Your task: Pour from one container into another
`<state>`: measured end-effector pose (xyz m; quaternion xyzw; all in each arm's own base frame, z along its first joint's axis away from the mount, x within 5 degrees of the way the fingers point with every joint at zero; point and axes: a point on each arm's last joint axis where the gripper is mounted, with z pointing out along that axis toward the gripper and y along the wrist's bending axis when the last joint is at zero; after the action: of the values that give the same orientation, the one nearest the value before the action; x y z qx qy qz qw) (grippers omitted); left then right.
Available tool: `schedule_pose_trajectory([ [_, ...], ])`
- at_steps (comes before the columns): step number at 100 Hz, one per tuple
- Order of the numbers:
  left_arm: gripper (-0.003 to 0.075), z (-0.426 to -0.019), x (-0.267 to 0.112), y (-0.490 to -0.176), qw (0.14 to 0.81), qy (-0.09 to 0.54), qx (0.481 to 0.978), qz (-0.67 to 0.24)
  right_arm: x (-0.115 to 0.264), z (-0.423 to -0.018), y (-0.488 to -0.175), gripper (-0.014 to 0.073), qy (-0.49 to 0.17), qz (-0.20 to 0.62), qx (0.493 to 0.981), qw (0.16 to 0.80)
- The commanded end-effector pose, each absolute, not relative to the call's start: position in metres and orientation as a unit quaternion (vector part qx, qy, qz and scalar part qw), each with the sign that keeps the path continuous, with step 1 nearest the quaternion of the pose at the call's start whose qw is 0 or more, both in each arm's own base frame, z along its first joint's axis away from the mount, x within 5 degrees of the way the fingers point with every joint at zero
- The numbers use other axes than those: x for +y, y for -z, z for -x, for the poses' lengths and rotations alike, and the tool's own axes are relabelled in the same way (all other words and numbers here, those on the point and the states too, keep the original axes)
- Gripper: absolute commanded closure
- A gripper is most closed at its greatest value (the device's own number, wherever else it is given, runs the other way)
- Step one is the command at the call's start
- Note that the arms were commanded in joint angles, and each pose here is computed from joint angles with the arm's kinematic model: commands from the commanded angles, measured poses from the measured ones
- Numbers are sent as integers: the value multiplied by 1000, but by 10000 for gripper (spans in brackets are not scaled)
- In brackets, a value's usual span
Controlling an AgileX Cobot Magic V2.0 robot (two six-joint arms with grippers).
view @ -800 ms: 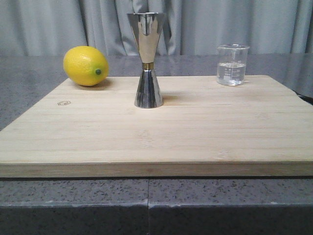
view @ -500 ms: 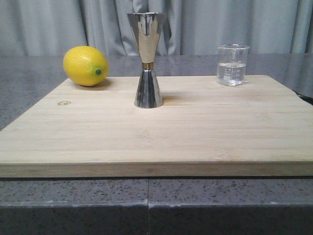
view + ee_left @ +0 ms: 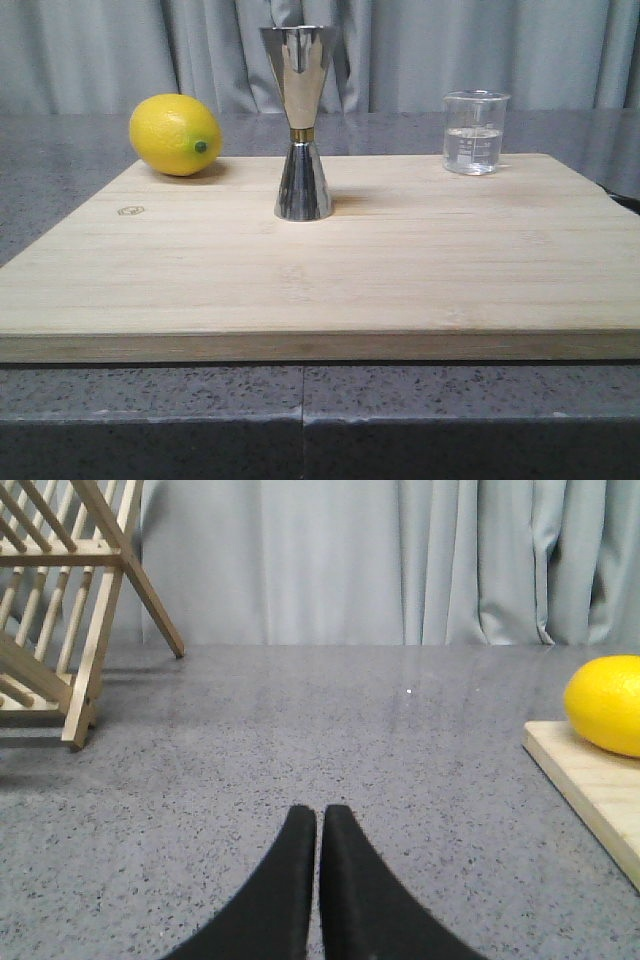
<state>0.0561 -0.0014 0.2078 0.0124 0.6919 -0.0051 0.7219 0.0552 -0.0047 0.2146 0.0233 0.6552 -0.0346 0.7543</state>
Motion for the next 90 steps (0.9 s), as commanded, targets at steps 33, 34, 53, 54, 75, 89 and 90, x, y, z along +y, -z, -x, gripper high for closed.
schedule_pose_trajectory([
  [33, 739, -44, -1, -261, 777, 44, 628, 18, -2, -45, -261, 667, 31, -18, 664, 747],
  [34, 739, -44, -2, -262, 775, 44, 630, 17, -2, -45, -263, 667, 31, -18, 665, 746],
  [53, 739, -46, -3, -305, 752, 37, 658, 4, -1, -46, -303, 667, 25, -13, 696, 718],
  [54, 739, -46, -3, -306, 750, 36, 661, 2, -1, -47, -306, 666, 25, -13, 697, 717],
  [75, 739, -61, -3, -344, 726, 17, 688, -15, -2, -57, -342, 667, 33, -5, 693, 720],
  [89, 739, -69, -3, -351, 732, 17, 681, -12, -2, -58, -347, 667, 34, -6, 685, 728],
  [90, 739, -69, -3, -351, 733, 17, 680, -12, -2, -58, -347, 667, 34, -6, 685, 728],
])
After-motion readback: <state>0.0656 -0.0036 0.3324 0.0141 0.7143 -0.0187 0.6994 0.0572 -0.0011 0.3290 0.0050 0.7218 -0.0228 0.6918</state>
